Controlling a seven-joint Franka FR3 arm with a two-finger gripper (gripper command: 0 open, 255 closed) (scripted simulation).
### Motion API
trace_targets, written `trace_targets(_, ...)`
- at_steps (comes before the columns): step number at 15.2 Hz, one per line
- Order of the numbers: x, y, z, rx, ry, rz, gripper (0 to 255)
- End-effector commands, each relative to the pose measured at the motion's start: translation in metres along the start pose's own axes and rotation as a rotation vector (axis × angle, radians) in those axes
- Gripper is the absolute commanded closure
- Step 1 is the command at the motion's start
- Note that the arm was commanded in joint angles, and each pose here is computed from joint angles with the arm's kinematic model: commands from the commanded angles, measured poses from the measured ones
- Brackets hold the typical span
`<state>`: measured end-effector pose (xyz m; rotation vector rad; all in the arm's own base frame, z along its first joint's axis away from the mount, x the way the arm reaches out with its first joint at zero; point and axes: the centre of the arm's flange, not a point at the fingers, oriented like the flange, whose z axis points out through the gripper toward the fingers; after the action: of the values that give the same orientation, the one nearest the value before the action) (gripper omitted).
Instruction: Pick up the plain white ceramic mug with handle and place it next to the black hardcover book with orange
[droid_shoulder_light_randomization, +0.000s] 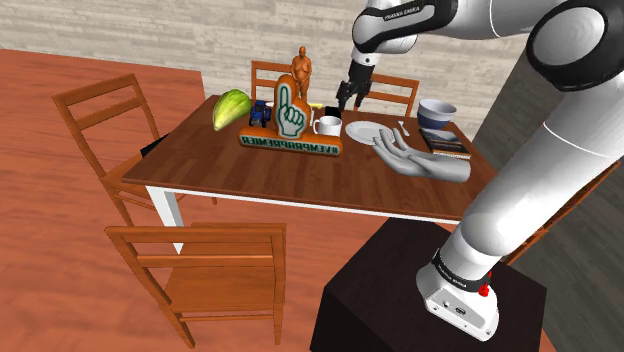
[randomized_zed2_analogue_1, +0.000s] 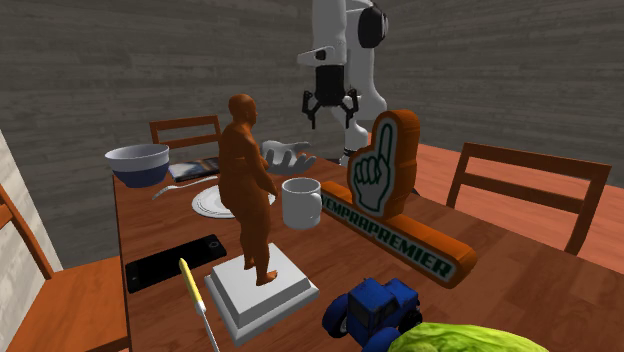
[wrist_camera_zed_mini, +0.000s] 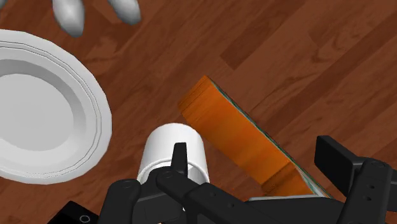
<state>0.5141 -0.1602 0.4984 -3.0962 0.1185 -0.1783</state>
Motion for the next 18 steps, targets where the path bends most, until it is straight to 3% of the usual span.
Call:
trace_targets(1,0.016,0.013,0.016,-0.007,-0.008,0.001,0)
trace_targets(14,0.121,0.108,0.116,-0.047,-0.059,0.012,0)
trace_targets(18,0.121,0.110,0.133,-0.047,-0.059,0.012,0)
